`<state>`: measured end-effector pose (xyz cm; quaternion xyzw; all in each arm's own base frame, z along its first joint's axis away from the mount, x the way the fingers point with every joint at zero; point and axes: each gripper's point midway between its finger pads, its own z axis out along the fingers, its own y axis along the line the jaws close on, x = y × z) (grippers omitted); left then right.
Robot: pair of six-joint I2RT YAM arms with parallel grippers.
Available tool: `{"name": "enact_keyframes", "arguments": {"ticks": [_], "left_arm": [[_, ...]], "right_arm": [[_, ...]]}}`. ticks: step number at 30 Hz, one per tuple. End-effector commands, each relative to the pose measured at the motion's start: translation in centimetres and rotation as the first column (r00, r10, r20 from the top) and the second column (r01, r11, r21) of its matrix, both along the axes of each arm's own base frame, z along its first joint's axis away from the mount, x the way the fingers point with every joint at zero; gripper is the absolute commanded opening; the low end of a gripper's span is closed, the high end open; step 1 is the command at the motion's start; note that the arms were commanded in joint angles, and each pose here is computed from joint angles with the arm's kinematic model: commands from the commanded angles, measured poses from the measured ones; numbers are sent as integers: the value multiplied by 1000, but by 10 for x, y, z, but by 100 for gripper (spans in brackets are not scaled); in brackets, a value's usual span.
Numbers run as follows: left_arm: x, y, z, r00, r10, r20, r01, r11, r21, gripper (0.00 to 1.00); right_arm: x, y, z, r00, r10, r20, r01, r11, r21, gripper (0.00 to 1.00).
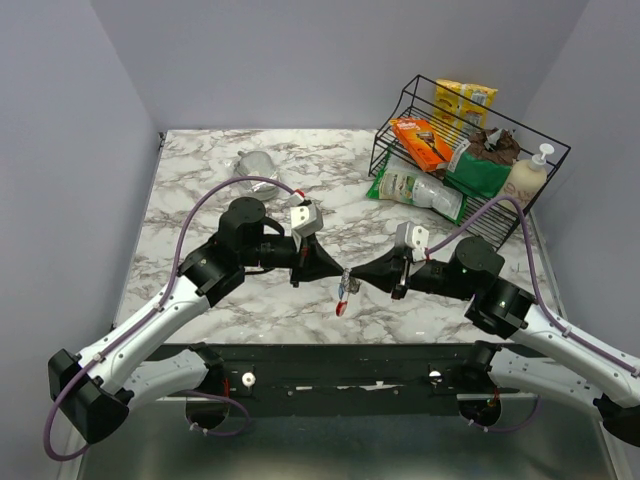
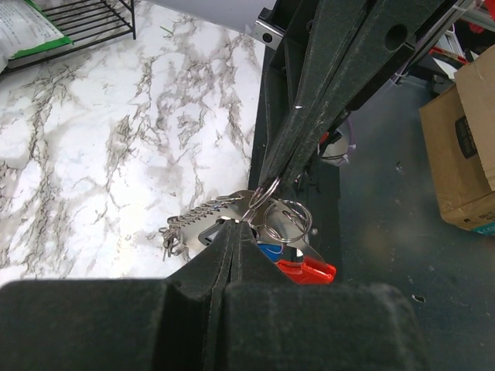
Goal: Put the keys on the keyring
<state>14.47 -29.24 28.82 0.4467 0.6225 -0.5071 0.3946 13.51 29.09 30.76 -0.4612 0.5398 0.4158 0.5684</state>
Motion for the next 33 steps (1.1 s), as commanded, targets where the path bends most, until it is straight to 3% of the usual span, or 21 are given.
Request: {"name": "enact_keyframes", "arguments": {"ticks": [1, 11, 13, 17, 20, 26, 33], "left_arm": [[10, 0, -2, 1000, 27, 7, -27, 1000, 15, 0], [16, -3, -16, 999, 32, -15, -31, 998, 54, 0], [17, -1, -15, 999, 47, -2, -47, 997, 58, 7], [19, 5, -9, 996, 83, 44, -85, 995, 48, 46], [16, 12, -1, 991, 92, 97, -96, 995, 39, 57], [9, 23, 10, 968, 81, 239, -87, 996, 11, 59], [-13, 30, 44, 916, 56, 397, -1, 991, -137, 56]], "right_arm": [[-10, -3, 40, 997, 33, 67, -39, 995, 93, 0], [-10, 0, 41, 997, 44, 66, -50, 994, 98, 0], [-11, 0, 42, 997, 45, 68, -52, 994, 101, 0], [-11, 1, 40, 996, 50, 70, -56, 994, 97, 0], [-10, 0, 39, 996, 46, 78, -53, 994, 95, 0], [-13, 4, 42, 992, 75, 105, -85, 992, 96, 0], [-28, 12, 51, 970, 193, 151, -211, 971, 116, 0]]}}
